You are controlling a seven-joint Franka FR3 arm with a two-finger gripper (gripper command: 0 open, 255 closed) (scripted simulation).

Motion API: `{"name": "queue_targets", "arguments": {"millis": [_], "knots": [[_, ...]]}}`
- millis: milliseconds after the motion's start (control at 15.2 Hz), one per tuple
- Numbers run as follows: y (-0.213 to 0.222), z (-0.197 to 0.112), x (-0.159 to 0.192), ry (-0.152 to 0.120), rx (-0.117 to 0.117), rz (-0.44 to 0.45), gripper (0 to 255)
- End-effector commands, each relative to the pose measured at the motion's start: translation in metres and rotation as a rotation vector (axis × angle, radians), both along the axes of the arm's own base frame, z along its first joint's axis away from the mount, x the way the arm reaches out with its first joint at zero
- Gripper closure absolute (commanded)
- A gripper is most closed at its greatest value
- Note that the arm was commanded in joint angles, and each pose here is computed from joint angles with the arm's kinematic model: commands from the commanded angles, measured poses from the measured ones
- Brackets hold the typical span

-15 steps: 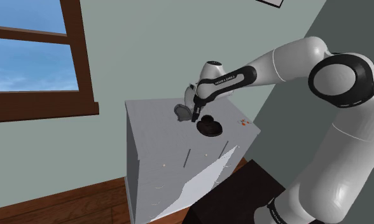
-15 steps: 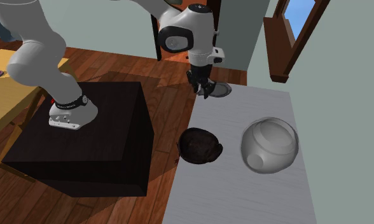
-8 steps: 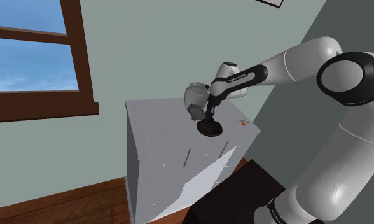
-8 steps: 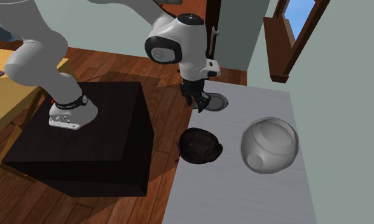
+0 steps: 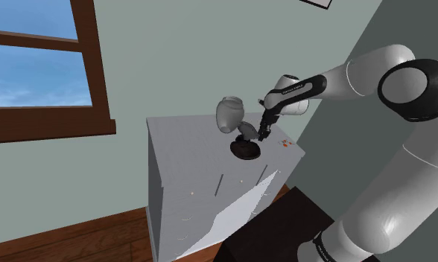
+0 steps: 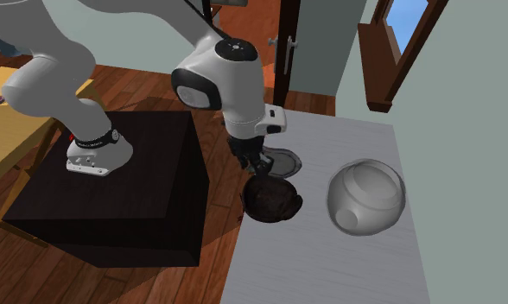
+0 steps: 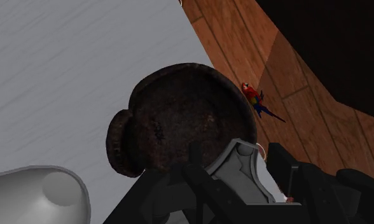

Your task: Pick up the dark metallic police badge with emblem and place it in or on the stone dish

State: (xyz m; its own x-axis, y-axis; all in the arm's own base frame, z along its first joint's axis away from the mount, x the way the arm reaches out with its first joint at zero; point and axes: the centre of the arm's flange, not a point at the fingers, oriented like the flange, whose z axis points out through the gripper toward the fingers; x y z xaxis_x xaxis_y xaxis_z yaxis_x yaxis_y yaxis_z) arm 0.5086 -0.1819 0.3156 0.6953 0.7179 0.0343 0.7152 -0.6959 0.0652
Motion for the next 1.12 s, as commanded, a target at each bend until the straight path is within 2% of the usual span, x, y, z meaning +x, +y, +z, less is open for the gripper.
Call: {"name": "queue_targets", "arguments": {"millis": [0, 66, 1056], "knots": [[-0.026, 0.000, -0.012, 0.000, 0.000, 0.002, 255], [-0.036, 0.000, -0.016, 0.000, 0.000, 0.002, 255], [-0.036, -0.079, -0.016, 0.000, 0.000, 0.002, 255]]}}
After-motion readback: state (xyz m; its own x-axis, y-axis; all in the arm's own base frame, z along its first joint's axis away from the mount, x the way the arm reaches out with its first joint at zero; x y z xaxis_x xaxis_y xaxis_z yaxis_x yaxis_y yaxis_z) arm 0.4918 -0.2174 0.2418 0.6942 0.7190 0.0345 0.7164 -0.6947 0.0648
